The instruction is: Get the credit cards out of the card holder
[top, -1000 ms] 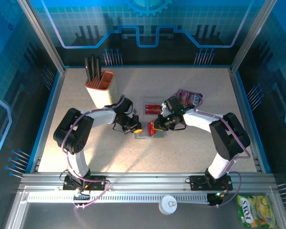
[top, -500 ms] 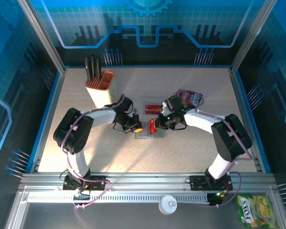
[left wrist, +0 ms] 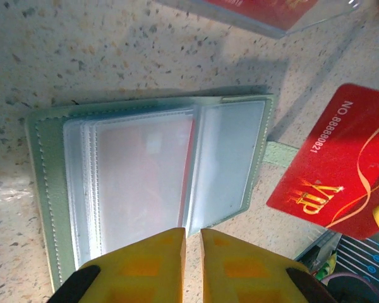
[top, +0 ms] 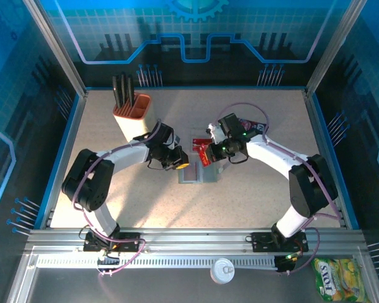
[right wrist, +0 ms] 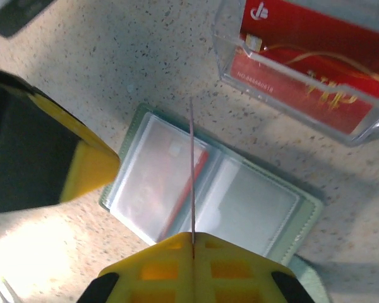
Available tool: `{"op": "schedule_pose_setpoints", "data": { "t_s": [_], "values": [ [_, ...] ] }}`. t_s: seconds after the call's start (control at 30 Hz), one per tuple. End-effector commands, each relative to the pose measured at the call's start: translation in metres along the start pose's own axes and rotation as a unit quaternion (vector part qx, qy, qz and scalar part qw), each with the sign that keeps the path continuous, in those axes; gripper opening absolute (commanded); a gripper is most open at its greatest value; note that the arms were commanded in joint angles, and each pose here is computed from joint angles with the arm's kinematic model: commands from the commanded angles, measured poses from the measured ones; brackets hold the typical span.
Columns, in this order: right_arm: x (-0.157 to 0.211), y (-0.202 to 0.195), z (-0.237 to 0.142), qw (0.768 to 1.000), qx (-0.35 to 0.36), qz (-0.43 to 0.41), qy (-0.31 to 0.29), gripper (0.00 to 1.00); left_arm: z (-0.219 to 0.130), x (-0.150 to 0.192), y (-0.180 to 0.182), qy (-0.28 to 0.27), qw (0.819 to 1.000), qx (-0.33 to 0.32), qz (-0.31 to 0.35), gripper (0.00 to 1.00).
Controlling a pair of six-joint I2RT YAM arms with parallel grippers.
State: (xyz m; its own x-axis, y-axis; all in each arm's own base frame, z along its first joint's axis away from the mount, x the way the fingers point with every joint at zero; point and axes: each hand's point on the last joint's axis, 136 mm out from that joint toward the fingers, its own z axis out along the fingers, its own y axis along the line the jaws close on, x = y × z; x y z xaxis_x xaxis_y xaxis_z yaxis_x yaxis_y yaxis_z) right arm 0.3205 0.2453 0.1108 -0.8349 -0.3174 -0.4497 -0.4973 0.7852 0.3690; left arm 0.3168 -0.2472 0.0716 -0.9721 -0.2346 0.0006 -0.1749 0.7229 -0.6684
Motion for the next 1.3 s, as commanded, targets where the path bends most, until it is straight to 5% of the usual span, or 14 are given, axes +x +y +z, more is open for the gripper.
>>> {"op": "schedule_pose_setpoints", "data": {
  "t_s": [0.0, 0.27, 0.53, 1.27],
  "values": [
    [0.01, -0.013, -0.003, 0.992, 0.035, -0.114, 0.036, 0.0, -0.011, -0.002, 0.003, -0.018, 1.0, -0.001, -0.003, 0.15],
    [0.003, -0.012, -0.006, 0.948, 0.035, -0.306, 0.084, 0.0, -0.016, -0.002, 0.006, -0.027, 1.0, 0.0, -0.006, 0.14],
    [-0.014, -0.025, -0.009, 0.915, 0.04, -0.382, 0.127, 0.0, -0.02, -0.002, 0.013, -0.035, 0.999, -0.003, -0.011, 0.14],
    [-0.088, -0.045, 0.01, 0.893, 0.027, -0.432, 0.121, 0.0, -0.02, -0.003, 0.025, -0.036, 0.999, -0.007, -0.028, 0.13]
  ]
}}
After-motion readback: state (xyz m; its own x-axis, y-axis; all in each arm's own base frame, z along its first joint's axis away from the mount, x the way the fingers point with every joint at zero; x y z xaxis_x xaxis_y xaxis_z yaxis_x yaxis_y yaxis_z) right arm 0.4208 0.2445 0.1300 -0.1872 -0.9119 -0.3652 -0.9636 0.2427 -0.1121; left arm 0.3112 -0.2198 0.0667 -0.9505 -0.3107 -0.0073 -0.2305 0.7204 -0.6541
